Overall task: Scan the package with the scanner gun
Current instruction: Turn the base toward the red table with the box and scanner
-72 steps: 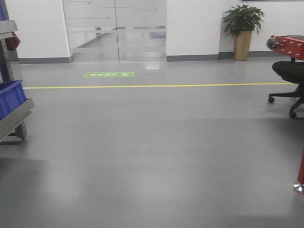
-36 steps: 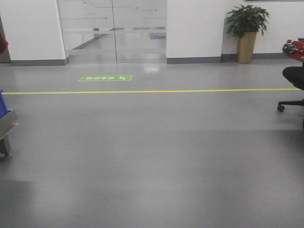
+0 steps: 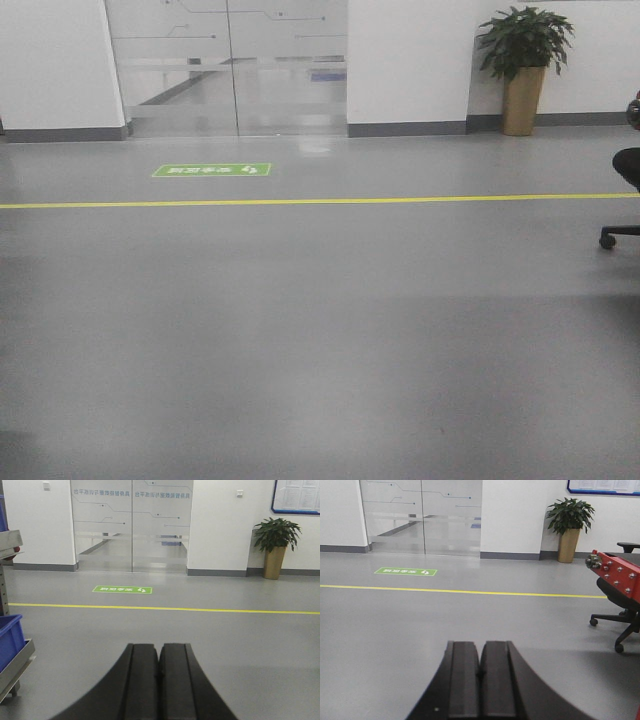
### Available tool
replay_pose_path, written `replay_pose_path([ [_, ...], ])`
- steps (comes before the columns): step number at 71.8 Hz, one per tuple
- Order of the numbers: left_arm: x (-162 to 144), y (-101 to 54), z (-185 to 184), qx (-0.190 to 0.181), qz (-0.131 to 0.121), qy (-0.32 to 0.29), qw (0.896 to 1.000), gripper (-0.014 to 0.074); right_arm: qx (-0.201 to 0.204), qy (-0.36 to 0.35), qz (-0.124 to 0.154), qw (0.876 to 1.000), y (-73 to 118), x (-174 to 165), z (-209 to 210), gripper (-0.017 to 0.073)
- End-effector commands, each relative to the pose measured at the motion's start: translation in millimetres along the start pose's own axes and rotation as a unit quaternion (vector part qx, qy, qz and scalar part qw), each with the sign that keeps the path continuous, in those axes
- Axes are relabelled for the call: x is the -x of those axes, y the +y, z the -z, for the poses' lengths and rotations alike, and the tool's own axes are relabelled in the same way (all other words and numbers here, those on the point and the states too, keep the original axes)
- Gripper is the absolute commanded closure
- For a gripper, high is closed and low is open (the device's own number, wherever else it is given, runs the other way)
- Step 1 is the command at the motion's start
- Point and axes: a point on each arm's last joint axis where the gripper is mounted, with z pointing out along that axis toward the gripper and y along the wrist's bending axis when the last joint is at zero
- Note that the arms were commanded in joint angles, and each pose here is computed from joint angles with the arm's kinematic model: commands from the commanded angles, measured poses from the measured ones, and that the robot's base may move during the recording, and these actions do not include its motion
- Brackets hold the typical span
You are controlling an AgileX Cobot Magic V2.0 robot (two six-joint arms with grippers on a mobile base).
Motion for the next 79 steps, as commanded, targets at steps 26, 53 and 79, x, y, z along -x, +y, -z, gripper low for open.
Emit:
replay_pose_path([
  [26,2.1,-0.1,0.4,-0.001,0.000,-0.010,1.000,0.0704,0.002,-0.010,-0.001,1.000,0.3,1.8,0.1,0.0727],
  [53,2.1,-0.1,0.4,-0.001,0.000,-0.010,1.000,0.0704,0.002,-0.010,-0.001,1.000,0.3,1.8,0.1,0.0727],
  [79,2.1,-0.1,0.4,-0.001,0.000,-0.010,1.000,0.0704,0.002,-0.010,-0.001,1.000,0.3,1.8,0.1,0.0727],
])
